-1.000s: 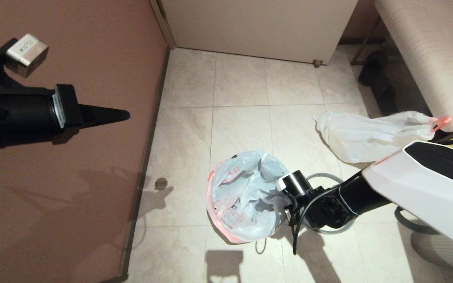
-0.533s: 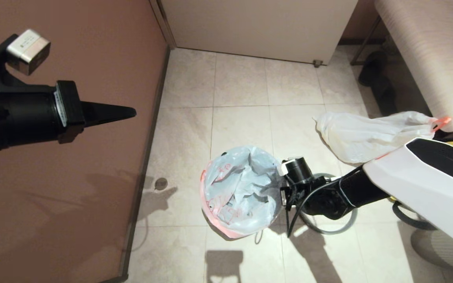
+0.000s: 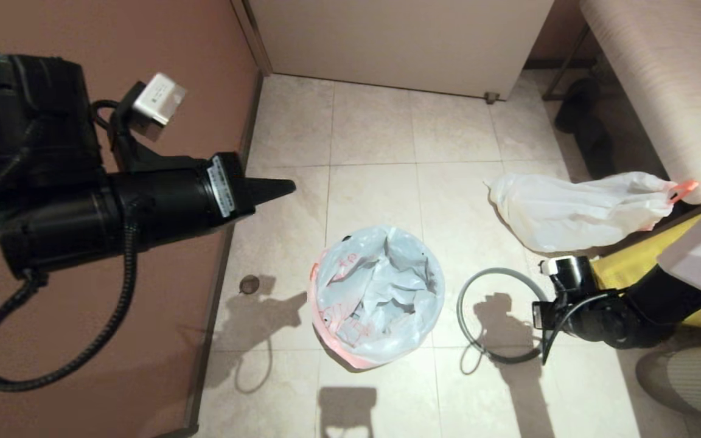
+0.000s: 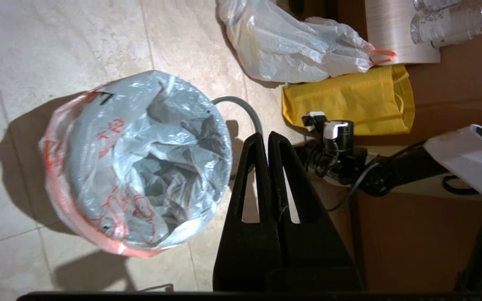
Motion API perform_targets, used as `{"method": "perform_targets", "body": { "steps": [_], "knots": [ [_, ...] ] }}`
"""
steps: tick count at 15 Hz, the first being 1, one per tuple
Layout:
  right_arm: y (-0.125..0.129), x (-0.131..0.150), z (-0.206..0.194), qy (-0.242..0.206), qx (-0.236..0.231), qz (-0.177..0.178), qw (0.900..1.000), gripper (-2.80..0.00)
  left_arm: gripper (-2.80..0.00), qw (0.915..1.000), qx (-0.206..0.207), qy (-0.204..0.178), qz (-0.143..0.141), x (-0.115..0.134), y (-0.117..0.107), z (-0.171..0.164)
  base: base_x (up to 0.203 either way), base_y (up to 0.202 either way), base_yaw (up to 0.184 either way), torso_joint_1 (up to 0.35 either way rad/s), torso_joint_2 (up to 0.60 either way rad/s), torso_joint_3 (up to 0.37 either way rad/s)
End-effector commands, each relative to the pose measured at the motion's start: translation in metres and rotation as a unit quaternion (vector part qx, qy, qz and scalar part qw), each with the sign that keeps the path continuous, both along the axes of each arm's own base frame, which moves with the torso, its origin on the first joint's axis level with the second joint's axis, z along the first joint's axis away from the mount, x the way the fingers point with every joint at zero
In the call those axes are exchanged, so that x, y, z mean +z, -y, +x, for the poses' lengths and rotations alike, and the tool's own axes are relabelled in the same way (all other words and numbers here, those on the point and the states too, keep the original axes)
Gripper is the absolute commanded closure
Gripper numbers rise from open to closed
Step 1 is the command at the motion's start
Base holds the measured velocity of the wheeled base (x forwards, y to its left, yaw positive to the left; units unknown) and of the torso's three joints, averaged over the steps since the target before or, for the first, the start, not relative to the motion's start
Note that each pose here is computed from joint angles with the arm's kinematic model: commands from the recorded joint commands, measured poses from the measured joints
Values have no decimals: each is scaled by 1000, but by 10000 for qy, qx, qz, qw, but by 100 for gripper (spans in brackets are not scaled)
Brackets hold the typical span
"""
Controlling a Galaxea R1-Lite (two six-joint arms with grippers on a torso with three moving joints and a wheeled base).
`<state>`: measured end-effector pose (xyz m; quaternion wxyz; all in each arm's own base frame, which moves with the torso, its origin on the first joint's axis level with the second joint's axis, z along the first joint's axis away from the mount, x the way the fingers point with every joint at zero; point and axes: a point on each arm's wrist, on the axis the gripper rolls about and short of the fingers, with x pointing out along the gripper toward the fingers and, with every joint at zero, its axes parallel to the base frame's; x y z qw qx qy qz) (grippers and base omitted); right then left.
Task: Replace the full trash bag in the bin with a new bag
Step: Place the trash can ring on the trash can
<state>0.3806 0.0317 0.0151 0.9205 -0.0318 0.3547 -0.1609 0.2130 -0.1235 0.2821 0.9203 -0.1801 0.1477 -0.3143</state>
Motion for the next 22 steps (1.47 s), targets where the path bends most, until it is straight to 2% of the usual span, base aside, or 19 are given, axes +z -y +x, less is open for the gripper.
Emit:
{"method": "perform_targets", "body": {
  "steps": [1, 3, 5, 7, 8, 12, 15, 17, 19, 20, 22],
  "knots": [
    [36, -50, 7, -363, -31, 57, 9993, 0, 0, 9996, -148, -217, 98, -15, 15, 7, 0, 0, 0, 0, 0, 0],
    [44, -74, 29, -379, 230, 44, 9990, 0, 0, 9992, -134, -332, 164, -23, 19, 13, 0, 0, 0, 0, 0, 0],
    [48, -95, 51, -433, 485, -133, 9978, 0, 0, 9992, -112, -351, 176, -25, 18, 14, 0, 0, 0, 0, 0, 0],
    [62, -105, 66, -431, 575, -342, 9968, 0, 0, 9994, -96, -302, 164, -22, 17, 14, 0, 0, 0, 0, 0, 0],
    [71, -110, 73, -406, 564, -432, 9967, -280, 0, 9993, -72, -323, 173, -23, 16, 15, 0, 0, 0, 0, 0, 0],
    [102, -132, 112, -208, 527, -719, 9958, -280, 0, 9989, 1, -405, 235, -29, 16, 21, 0, 0, 0, 0, 0, 0],
    [121, -141, 132, -343, 561, -899, 9938, -280, 0, 9993, 143, -301, 183, -27, 11, 25, 0, 0, 0, 0, 0, 0],
    [129, -157, 133, -812, 584, -829, 9915, -280, 0, 9993, 145, -290, 180, -27, 11, 25, 0, 0, 0, 0, 0, 0],
    [129, -167, 129, -991, 670, -798, 9896, -280, 0, 9993, 147, -295, 175, -27, 11, 25, 0, 0, 0, 0, 0, 0],
    [127, -173, 127, -1095, 813, -820, 9873, 0, 0, 9993, 168, -286, 169, -27, 10, 25, 0, 0, 0, 0, 0, 0],
    [125, -177, 123, -1358, 885, -769, 9838, 0, 0, 9993, 196, -272, 162, -26, 9, 26, 0, 0, 0, 0, 0, 0]
  ]
}}
